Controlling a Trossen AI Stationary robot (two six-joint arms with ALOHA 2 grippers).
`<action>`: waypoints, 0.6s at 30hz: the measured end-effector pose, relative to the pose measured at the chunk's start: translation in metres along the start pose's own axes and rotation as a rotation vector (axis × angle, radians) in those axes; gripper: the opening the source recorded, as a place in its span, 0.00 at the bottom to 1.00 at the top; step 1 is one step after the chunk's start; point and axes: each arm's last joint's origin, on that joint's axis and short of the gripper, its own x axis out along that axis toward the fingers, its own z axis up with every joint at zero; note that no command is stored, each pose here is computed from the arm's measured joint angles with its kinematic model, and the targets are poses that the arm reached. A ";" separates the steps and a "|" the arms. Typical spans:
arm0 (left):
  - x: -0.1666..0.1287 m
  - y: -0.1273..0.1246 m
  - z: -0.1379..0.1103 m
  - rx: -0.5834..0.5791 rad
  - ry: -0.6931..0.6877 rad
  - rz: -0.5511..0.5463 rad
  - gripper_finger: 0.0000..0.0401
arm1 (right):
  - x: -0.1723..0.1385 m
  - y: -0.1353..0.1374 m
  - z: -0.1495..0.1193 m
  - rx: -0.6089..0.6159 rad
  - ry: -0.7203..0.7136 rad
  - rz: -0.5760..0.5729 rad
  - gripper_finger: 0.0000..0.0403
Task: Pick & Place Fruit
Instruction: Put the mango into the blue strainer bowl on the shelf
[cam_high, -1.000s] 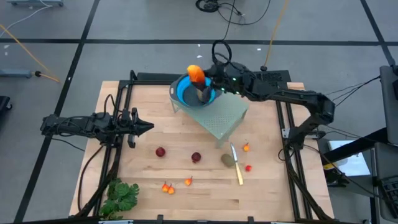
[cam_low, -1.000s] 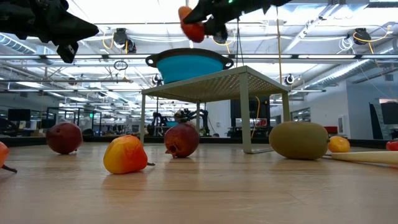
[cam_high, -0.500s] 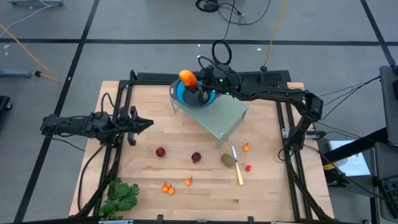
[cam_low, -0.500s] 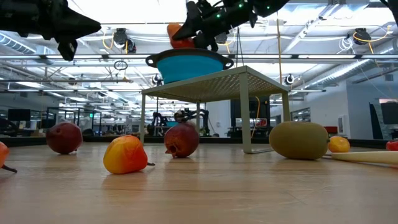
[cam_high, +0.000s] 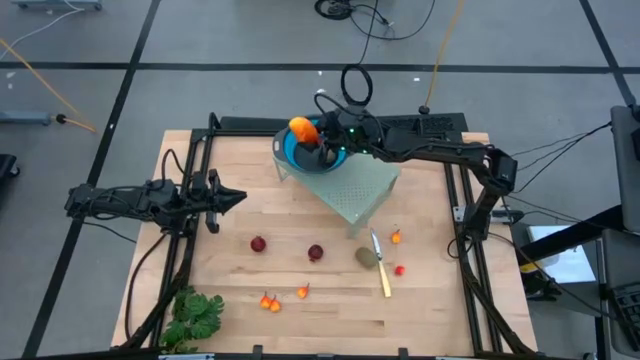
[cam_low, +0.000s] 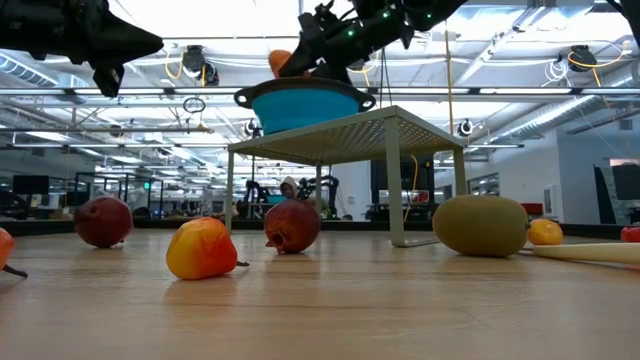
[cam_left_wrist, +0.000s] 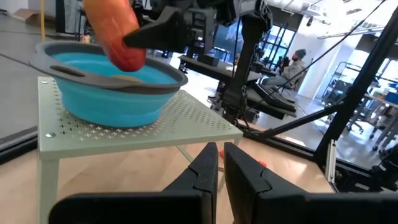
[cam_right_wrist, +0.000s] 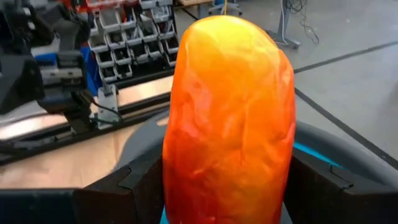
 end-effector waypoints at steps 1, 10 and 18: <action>0.000 0.000 0.000 0.000 0.000 0.000 0.06 | 0.000 0.000 0.000 0.021 -0.001 -0.001 0.61; 0.000 0.000 0.000 0.000 0.000 0.000 0.06 | 0.000 0.000 0.000 0.204 0.000 -0.006 0.61; 0.000 0.000 0.000 -0.001 -0.004 0.015 0.06 | 0.000 0.000 0.000 0.254 0.001 -0.003 0.61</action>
